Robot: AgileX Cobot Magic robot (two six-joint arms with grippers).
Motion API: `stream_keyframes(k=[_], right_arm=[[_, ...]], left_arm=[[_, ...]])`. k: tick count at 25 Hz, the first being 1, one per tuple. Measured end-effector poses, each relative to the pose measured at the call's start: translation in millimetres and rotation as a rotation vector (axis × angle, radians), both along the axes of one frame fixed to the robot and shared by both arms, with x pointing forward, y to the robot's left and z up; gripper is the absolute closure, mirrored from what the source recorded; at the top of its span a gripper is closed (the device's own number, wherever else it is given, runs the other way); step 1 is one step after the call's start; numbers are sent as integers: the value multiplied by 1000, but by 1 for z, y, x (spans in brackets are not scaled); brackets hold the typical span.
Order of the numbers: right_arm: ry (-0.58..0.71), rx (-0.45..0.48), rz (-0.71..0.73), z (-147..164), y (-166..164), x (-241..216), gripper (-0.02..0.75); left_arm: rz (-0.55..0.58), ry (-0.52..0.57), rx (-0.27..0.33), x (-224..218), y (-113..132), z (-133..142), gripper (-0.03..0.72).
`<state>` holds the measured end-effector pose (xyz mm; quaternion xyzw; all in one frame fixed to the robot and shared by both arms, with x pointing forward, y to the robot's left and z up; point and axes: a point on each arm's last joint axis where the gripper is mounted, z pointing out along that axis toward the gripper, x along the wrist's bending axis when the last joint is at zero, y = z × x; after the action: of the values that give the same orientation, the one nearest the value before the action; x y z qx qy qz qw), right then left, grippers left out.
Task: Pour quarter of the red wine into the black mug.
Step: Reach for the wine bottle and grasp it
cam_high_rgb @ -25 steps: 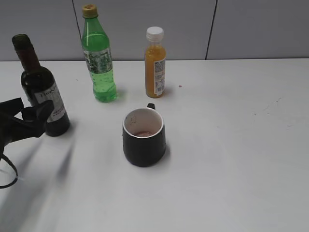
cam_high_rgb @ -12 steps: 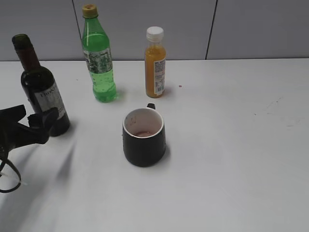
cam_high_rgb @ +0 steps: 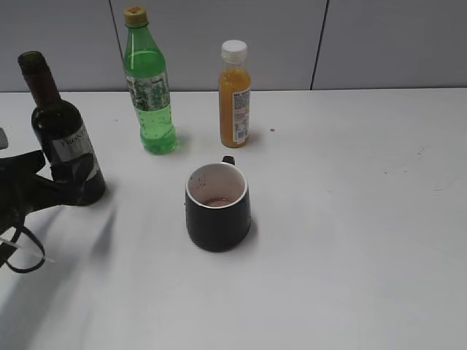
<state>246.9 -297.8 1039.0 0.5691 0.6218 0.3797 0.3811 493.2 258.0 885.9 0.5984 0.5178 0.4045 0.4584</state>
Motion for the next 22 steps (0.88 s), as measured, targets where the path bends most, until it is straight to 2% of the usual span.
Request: stream_keyframes(k=[22], right_arm=[[0,0,0,0,0,0,151]], left_arm=[[20,-53,-9,60,-5,-19,-4]])
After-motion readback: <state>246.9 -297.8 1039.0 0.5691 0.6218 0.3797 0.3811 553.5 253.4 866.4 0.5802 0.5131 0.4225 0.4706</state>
